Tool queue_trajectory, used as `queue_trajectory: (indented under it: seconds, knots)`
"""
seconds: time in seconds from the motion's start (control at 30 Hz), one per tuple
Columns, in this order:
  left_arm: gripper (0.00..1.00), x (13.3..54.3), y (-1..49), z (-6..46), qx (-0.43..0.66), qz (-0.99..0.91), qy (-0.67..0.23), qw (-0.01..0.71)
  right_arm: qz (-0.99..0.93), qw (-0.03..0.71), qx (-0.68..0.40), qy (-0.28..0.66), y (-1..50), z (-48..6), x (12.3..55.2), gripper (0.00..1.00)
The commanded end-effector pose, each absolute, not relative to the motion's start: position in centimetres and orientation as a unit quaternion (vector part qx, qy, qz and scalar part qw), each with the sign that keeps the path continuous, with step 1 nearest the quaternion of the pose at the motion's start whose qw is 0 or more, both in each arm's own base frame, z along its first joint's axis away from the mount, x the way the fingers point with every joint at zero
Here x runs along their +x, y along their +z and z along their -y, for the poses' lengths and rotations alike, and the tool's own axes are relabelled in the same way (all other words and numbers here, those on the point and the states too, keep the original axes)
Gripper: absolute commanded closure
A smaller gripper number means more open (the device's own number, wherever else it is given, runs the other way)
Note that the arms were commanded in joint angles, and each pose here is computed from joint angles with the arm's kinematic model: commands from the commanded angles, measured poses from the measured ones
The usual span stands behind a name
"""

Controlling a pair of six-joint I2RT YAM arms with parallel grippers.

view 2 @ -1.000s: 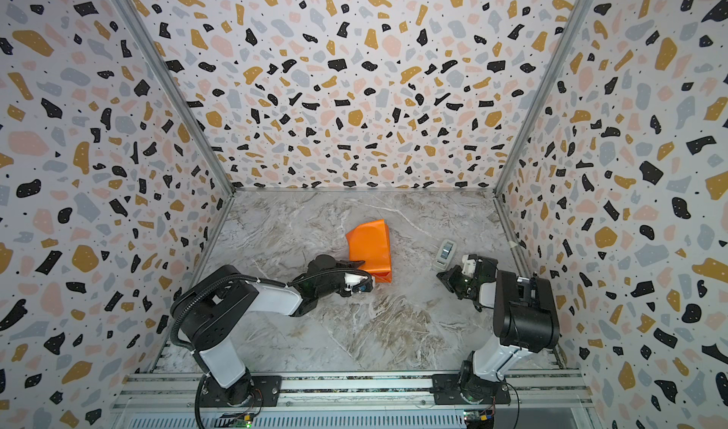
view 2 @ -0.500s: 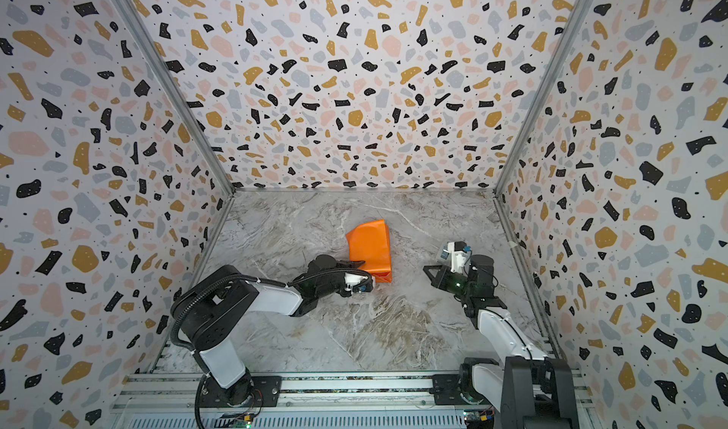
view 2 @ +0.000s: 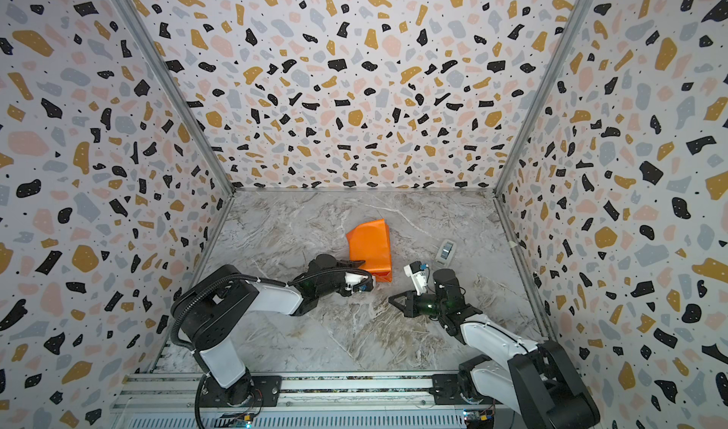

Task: Wrap a gift box in wrapping paper
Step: Wrap the gift box with the wrapping paper.

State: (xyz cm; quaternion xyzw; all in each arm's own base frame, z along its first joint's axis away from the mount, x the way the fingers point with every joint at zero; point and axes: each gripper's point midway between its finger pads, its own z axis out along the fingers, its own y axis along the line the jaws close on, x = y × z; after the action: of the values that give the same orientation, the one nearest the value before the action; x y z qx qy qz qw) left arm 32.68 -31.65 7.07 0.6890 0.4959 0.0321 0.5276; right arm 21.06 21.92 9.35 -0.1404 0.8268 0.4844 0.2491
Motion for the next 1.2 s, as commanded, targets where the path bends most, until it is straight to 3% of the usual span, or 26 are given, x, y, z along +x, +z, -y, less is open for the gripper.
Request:
queue_trajectory:
  seconds: [0.0, 1.17]
  knots:
    - [0.48, 32.0, 3.9, 30.7, 0.704, -0.523, 0.018, 0.48, -0.808, 0.29, -0.162, 0.486, 11.1, -23.1, 22.9, 1.0]
    - [0.48, 31.9, 4.0, 30.8, 0.704, -0.522, 0.015, 0.481, -0.804, 0.277, -0.145, 0.505, 9.9, -28.1, 27.4, 1.0]
